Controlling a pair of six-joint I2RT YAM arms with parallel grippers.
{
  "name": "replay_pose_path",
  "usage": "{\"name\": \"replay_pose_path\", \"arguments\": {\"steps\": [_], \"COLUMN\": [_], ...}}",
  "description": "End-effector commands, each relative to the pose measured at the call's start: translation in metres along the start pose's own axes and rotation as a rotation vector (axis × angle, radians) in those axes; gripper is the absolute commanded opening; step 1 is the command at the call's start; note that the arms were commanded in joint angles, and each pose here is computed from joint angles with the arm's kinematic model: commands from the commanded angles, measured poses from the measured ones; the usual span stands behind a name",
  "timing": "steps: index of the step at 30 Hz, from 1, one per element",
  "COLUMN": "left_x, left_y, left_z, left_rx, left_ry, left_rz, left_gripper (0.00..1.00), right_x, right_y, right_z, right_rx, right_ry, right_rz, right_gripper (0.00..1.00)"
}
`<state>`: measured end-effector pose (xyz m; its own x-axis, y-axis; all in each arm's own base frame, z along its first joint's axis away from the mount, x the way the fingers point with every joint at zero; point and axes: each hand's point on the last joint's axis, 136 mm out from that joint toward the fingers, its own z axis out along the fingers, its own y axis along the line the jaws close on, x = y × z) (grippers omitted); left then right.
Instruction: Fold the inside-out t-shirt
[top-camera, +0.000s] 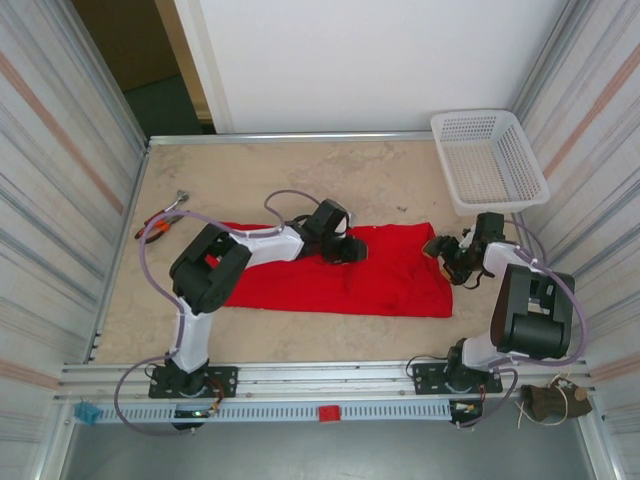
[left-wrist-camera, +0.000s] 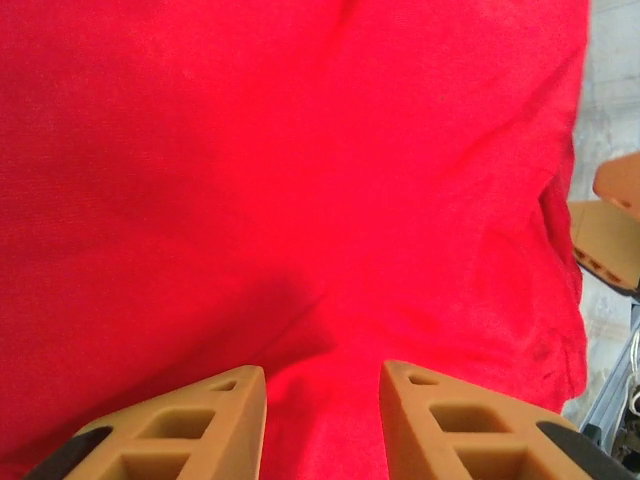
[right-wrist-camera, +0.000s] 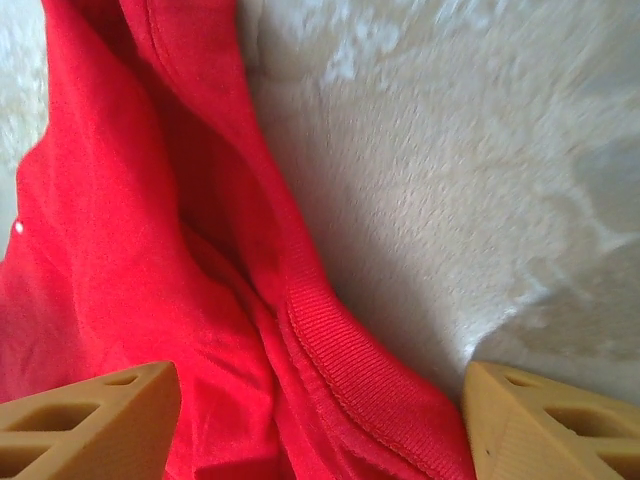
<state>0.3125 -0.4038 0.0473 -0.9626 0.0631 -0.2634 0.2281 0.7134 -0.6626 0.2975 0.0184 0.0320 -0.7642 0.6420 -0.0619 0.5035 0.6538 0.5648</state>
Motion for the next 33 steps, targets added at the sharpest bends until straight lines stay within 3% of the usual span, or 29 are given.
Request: {"name": "replay_pose_path", "arguments": {"steps": [1, 14, 20, 26, 33], "left_x": [-0.004, -0.030, -0.022, -0.005, 0.011], "left_y": [-0.009, -0.042, -0.057, -0.067, -0.063], "left_z": [0.005, -0.040, -0.028, -0.006, 0.017], "left_rx": [0.033, -0.001, 0.024, 0.057, 0.085], "left_ry": [-0.001, -0.081, -0.050, -0.001, 0.026], "left_rz": [-0.007, 0.124, 0.138, 0.127, 0.082], "left_gripper": [0.35, 0.35, 0.36, 0.36, 0.34], "right_x": [0.012, -0.021, -0.021, 0.000, 0.017], "right_y": [0.015, -0.008, -0.012, 0.015, 0.033], "right_z": [0.005, -0.022, -0.002, 0.019, 0.025], "right_rx": [-0.105, -0.005, -0.014, -0.151, -0.198], "right_ry": [0.047, -0.123, -0.048, 0.072, 0.099], "right_rz": [-0.040, 0.023, 0.040, -0.013, -0.077], "right_gripper": [0.70, 0.75, 0.74, 0.71, 0.66]}}
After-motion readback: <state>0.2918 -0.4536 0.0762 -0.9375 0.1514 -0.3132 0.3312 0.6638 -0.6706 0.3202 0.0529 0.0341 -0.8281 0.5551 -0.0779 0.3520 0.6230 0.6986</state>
